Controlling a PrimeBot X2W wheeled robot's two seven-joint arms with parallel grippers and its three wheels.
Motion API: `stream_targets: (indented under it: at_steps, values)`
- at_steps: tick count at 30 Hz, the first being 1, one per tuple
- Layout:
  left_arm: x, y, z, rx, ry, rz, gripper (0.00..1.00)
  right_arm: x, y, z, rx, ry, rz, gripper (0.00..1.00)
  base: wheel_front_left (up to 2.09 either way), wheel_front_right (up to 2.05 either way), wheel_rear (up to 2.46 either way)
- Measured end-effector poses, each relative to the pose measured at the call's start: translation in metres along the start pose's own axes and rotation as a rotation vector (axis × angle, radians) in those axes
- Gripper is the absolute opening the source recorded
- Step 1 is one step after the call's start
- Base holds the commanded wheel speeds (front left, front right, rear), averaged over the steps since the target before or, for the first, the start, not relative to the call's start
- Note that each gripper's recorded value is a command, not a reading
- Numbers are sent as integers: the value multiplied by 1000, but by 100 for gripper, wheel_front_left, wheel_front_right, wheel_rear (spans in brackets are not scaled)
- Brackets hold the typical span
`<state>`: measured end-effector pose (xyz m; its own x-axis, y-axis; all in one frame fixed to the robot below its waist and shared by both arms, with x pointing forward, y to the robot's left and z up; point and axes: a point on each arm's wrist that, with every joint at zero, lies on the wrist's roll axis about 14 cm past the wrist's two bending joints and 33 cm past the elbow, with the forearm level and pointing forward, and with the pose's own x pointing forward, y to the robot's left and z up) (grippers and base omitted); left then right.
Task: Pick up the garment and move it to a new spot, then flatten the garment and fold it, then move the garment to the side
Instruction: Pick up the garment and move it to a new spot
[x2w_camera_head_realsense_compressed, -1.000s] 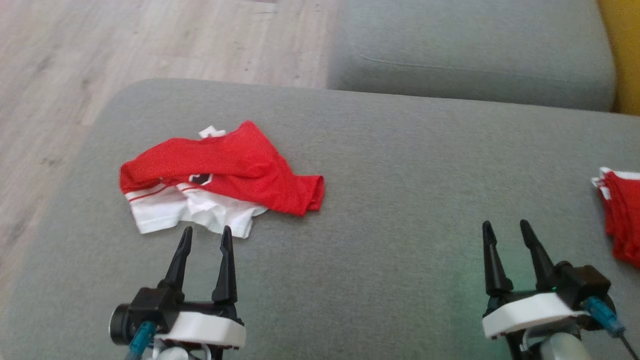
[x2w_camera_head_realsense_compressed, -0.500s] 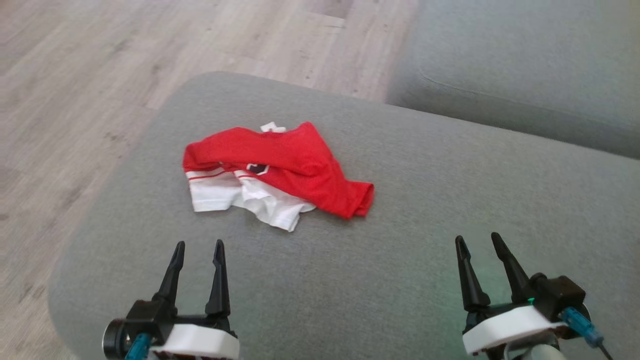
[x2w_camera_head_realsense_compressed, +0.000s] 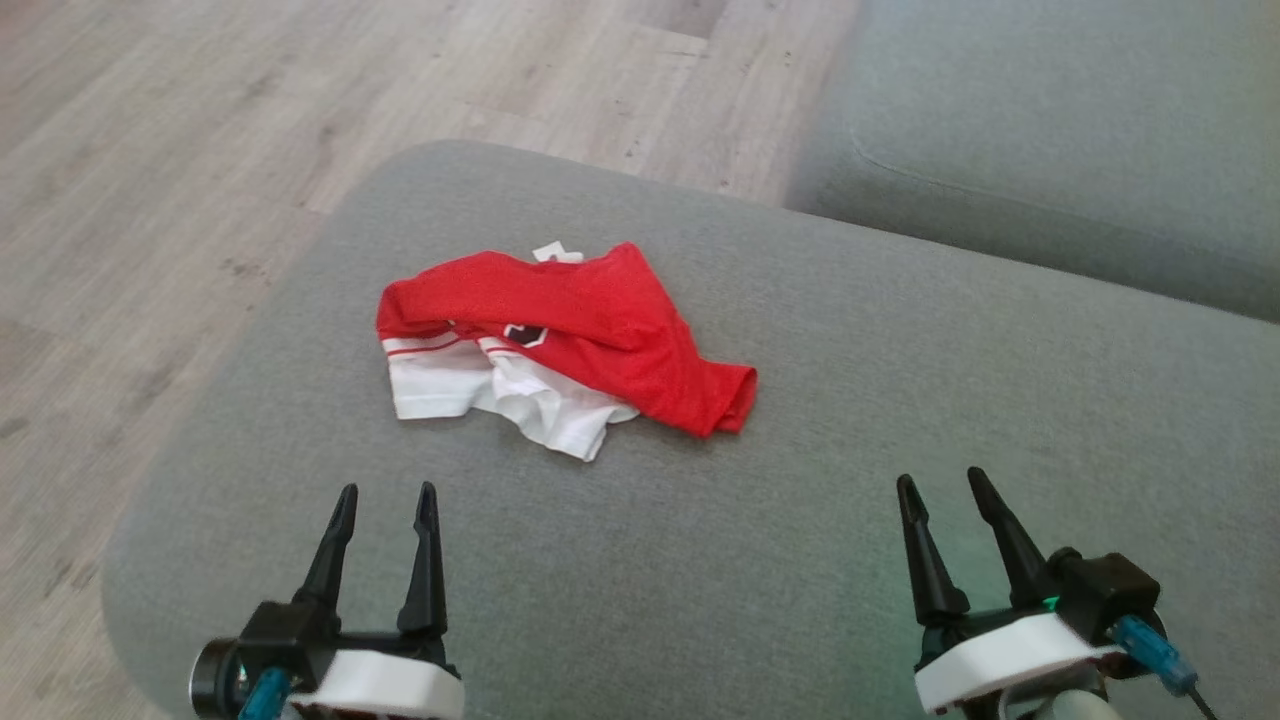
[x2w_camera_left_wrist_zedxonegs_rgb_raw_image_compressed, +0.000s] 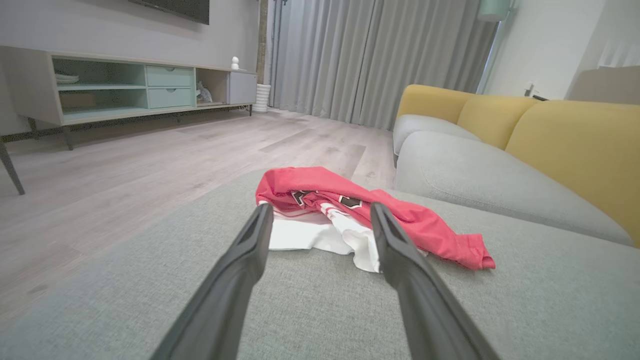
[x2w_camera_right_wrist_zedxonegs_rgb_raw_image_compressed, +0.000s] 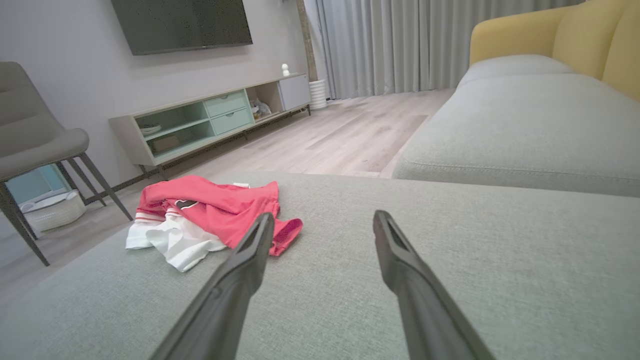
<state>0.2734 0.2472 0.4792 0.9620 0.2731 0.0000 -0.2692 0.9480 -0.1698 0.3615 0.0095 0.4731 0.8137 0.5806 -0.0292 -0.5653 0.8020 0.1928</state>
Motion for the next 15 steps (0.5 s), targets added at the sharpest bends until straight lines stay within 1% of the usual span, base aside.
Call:
stream_targets:
  at_steps: [3, 6, 9, 11, 15]
  values:
    - [6, -4, -7, 32, 31, -41, 100, -3, -8, -2, 8, 3, -26, 100, 0, 0, 0]
    - [25, -7, -8, 85, 53, -98, 100, -5, -18, -6, 18, 11, -54, 100, 0, 0, 0]
    - [62, -16, 6, 151, 70, -173, 100, -5, -30, -9, 22, 17, -86, 100, 0, 0, 0]
    - [91, -27, 17, 176, 91, -215, 100, -2, -39, -8, 21, 10, -107, 100, 0, 0, 0]
    - [142, -52, 21, 235, 207, -298, 100, 3, -62, -1, 18, -18, -160, 100, 0, 0, 0]
